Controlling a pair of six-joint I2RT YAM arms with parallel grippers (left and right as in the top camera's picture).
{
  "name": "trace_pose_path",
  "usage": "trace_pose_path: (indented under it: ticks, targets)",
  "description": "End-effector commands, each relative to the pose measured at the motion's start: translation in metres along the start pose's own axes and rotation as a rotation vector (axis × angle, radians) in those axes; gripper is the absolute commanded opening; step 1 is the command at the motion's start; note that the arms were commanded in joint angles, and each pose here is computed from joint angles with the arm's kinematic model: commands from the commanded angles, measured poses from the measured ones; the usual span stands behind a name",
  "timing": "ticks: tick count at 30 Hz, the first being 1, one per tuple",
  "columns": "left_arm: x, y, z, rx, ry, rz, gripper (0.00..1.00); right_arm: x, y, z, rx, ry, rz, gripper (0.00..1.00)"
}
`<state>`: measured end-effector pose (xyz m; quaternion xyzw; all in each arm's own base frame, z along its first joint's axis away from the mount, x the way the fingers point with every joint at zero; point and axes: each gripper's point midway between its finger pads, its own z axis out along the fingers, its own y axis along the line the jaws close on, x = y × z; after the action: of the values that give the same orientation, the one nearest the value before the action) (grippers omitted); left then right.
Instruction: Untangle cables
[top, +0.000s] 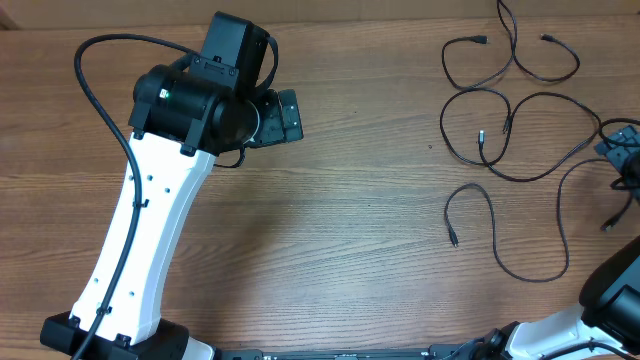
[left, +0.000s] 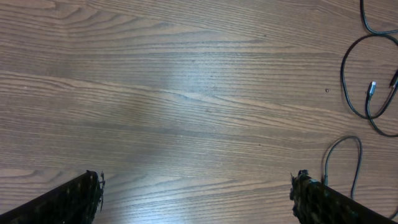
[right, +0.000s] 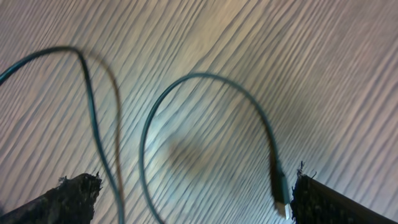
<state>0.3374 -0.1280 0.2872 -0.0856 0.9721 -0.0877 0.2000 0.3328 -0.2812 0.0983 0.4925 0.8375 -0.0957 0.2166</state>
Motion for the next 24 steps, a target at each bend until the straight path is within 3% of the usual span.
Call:
trace_pose_path:
  ticks: [1, 7, 10, 18, 24]
  targets:
    - [-0.002, 0.003, 0.003, -0.017, 0.001, 0.02, 1.0, -0.002, -0.014, 0.012, 0.081, -0.015, -0.008, 1.0]
    - [0.003, 0.006, 0.003, -0.028, 0.019, 0.021, 1.0, -0.001, -0.03, 0.031, 0.114, 0.008, 0.009, 0.92]
    - [0.003, 0.006, 0.003, -0.028, 0.019, 0.021, 1.0, -0.004, -0.041, 0.037, 0.097, 0.019, -0.007, 1.0]
    - [0.003, 0.006, 0.003, -0.028, 0.019, 0.021, 1.0, 0.012, -0.063, 0.064, 0.02, 0.13, 0.07, 0.99]
    - [0.001, 0.005, 0.003, -0.025, 0.013, 0.021, 1.0, 0.014, -0.063, 0.07, 0.017, 0.14, 0.072, 0.76]
